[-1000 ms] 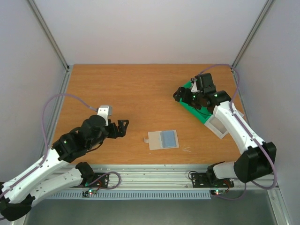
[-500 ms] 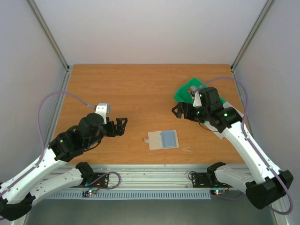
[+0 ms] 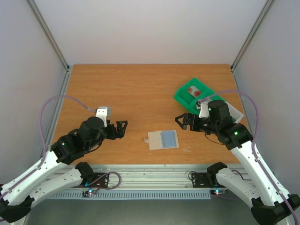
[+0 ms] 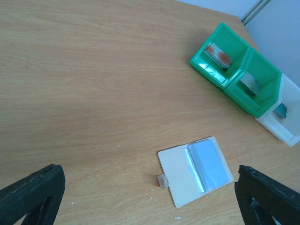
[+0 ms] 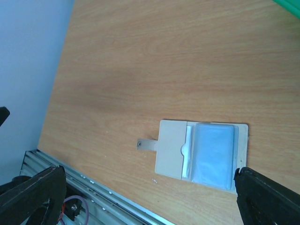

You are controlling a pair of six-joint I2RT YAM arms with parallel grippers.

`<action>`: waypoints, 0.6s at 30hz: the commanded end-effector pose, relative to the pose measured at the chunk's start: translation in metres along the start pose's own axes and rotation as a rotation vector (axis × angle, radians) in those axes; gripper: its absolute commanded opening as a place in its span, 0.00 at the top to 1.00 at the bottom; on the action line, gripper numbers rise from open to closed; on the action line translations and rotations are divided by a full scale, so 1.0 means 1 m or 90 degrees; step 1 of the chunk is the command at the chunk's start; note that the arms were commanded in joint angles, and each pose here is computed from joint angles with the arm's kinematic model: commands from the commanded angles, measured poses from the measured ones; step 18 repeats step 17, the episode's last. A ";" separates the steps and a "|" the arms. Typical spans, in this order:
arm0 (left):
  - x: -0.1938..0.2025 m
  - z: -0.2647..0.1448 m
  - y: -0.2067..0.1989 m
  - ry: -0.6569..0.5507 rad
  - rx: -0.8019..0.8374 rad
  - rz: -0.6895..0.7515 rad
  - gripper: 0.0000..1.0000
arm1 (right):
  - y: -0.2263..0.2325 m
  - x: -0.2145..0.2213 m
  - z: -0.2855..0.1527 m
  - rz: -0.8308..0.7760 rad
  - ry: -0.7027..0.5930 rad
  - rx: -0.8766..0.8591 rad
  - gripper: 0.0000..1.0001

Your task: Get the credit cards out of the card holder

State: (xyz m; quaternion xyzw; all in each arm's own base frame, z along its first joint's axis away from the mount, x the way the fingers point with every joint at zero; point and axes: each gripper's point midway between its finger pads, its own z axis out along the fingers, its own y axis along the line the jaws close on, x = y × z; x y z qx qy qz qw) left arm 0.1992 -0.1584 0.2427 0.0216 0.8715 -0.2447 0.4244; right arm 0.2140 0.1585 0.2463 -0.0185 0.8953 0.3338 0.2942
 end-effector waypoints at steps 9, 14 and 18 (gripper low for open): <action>-0.005 0.005 0.002 -0.053 0.013 -0.023 0.01 | 0.006 0.009 0.001 0.004 -0.004 -0.041 0.02; -0.010 0.000 0.002 -0.063 0.013 -0.024 0.01 | 0.004 0.010 0.002 0.012 -0.002 -0.039 0.01; -0.014 -0.003 0.003 -0.077 0.013 -0.024 0.01 | 0.005 0.009 0.000 0.012 -0.005 -0.039 0.02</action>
